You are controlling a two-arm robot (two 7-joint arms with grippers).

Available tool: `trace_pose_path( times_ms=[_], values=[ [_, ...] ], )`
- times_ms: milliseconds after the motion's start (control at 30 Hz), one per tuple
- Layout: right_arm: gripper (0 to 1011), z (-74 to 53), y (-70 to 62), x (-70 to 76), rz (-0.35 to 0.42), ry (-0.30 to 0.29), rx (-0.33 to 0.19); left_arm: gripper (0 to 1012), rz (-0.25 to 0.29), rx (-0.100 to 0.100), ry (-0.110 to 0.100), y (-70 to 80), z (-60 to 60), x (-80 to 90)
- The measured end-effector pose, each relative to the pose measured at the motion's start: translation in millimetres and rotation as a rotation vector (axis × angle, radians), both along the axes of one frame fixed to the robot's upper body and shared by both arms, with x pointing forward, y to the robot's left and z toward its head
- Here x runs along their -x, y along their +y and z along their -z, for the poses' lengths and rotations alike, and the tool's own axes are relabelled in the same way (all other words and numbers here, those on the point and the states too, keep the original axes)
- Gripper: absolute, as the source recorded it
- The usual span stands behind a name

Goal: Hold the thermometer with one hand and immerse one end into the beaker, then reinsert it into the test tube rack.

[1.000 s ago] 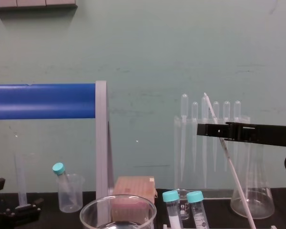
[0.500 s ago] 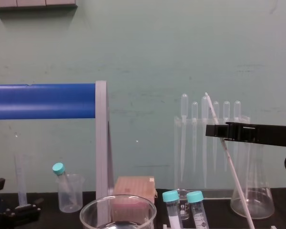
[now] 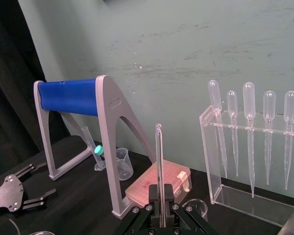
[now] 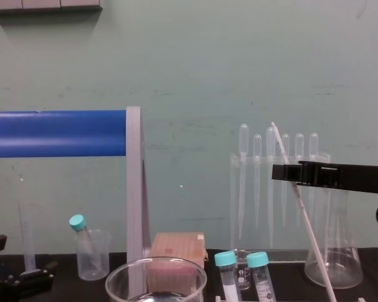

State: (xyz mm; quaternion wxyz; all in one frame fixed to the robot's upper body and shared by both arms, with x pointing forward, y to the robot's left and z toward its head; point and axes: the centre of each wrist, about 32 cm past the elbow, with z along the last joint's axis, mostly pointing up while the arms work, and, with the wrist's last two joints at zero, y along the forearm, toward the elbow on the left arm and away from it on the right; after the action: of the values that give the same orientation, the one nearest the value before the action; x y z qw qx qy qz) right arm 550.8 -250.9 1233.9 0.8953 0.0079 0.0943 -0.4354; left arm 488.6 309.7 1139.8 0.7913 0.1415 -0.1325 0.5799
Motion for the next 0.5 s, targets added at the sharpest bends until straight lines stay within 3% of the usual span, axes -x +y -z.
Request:
trace_pose_path(
  times_ms=[233,500],
  values=[
    [58,0.0,0.0,0.0,0.0,-0.001,0.0,1008,0.0,0.0,0.0,0.0,0.0,0.0],
    [58,-10.1,-4.2,4.6,0.007,-0.065,-0.03,1008,0.0,0.0,0.0,0.0,0.0,0.0]
  ],
)
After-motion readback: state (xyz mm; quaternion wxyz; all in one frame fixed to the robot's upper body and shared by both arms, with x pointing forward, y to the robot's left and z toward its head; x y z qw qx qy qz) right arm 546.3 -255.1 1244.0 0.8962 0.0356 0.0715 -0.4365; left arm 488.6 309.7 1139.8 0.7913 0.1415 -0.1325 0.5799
